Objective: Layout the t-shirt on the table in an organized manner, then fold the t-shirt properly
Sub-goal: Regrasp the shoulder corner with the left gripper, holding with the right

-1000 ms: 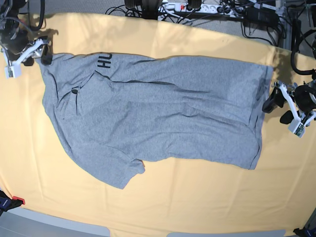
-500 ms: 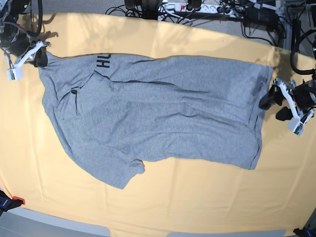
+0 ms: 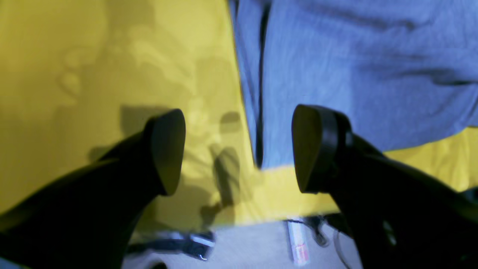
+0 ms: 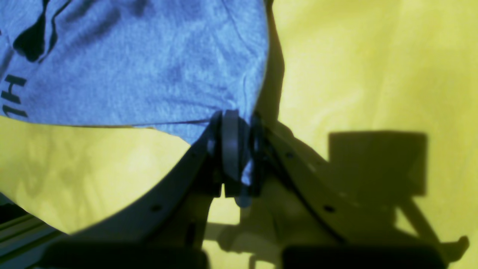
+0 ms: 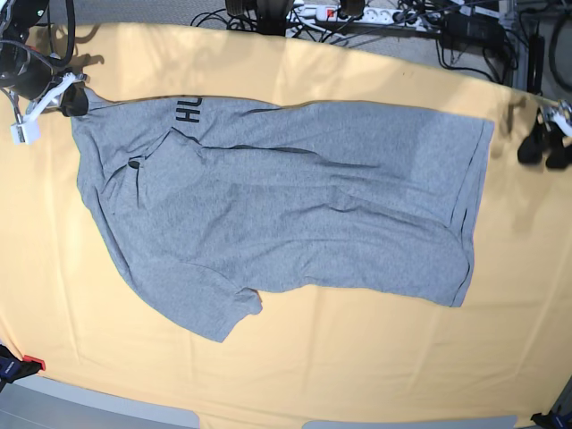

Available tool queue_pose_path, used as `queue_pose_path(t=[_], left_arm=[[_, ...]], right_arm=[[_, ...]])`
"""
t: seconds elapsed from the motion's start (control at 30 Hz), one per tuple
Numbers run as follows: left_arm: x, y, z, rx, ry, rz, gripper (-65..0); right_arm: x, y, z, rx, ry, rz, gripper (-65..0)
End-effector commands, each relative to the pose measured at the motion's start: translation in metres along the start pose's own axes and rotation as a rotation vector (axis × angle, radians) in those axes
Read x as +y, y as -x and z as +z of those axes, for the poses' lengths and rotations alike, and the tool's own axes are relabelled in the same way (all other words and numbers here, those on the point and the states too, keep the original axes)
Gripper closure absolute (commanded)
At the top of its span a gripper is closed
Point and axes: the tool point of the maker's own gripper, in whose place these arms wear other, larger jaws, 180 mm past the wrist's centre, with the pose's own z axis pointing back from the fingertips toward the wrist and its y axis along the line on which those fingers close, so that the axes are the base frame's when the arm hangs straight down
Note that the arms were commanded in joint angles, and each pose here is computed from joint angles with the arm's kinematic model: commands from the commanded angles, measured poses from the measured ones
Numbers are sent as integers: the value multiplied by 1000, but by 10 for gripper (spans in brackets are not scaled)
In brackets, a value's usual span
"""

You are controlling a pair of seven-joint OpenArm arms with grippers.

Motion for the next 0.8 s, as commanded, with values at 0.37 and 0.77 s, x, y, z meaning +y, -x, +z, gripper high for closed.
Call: queue_pose_path(t=[0.37,0.77], left_arm=[[3,27,-21,-36,-97,71,-450],[-29,55,-57,81,-21,29,-450]], right_arm=[[0,-8,5,-23,-9,19,0],[2,-6,5,-9,-19,16,0]])
